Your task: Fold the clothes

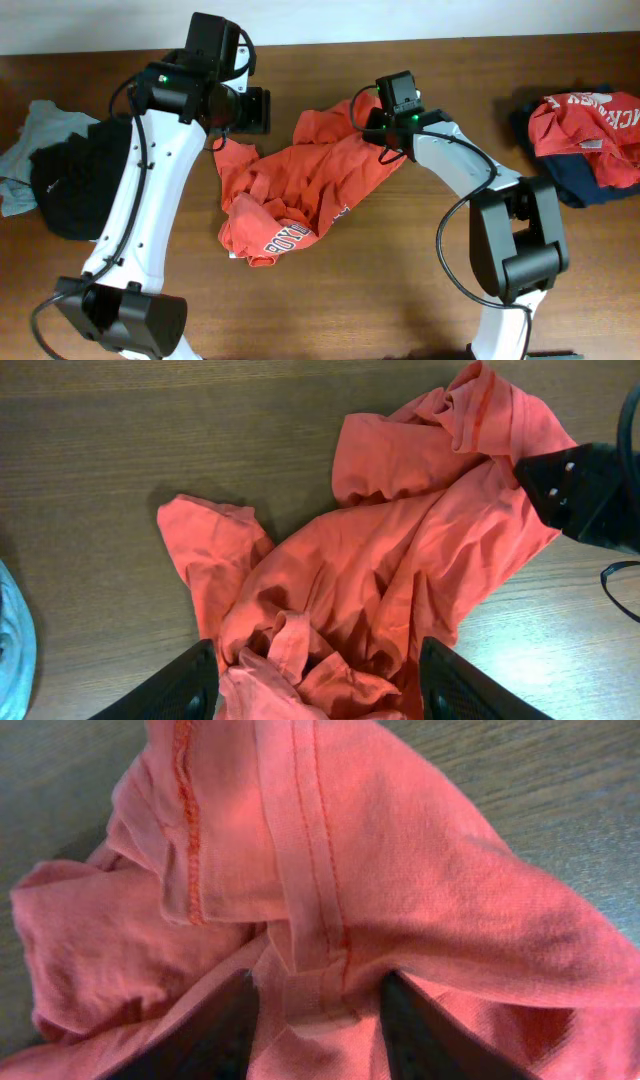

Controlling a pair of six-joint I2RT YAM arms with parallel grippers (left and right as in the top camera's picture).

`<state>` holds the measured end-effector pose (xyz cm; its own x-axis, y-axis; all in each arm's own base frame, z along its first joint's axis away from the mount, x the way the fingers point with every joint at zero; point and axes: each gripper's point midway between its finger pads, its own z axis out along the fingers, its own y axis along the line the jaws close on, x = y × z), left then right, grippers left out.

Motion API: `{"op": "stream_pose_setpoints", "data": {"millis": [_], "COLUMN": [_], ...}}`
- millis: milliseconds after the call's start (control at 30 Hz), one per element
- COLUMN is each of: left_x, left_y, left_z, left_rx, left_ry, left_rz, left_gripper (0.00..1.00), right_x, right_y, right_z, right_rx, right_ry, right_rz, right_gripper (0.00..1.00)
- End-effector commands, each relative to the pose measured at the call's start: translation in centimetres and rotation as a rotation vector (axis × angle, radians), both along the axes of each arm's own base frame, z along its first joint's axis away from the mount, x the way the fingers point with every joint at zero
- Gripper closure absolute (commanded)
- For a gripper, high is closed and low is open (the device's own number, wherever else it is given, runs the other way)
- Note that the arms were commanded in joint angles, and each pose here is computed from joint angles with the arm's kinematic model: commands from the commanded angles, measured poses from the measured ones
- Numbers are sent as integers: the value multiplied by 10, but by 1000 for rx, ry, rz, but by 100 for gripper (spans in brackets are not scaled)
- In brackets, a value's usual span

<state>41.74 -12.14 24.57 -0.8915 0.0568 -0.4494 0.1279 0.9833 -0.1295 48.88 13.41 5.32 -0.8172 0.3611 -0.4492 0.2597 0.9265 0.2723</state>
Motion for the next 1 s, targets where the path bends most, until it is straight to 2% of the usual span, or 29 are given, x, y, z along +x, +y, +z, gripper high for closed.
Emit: {"op": "stream_pose_setpoints", "data": {"millis": [0, 100, 233, 467, 633, 767, 800, 967], "left_x": [-3, -3, -3, -3, -3, -3, -3, -4], "left_y": [5, 6, 6, 6, 6, 6, 6, 7], "left_z": [11, 11, 11, 11, 11, 11, 11, 10], "left_rx": [8, 10, 10, 11, 13, 14, 14, 15], "left_ry": [-27, -27, -27, -27, -28, -27, -27, -21], "left_rz": [16, 18, 18, 18, 20, 19, 19, 19], "left_gripper": [36, 36, 36, 36, 36, 36, 36, 36], "right_x": [5, 5, 6, 11, 22, 23, 17, -11], "right_y": [3, 3, 1, -8, -48, -110, -141, -222], "right_z": [-5, -5, -5, 8, 63, 114, 129, 132], "right_rx": [-3, -4, -4, -22, -67, -82, -78, -16], "right_ry": [0, 1, 1, -16, -42, -25, -2, 90], "right_rz": [-23, -23, -26, -30, -81, -184, -242, -395], "right_gripper": [66, 74, 96, 96, 96, 96, 96, 96]}}
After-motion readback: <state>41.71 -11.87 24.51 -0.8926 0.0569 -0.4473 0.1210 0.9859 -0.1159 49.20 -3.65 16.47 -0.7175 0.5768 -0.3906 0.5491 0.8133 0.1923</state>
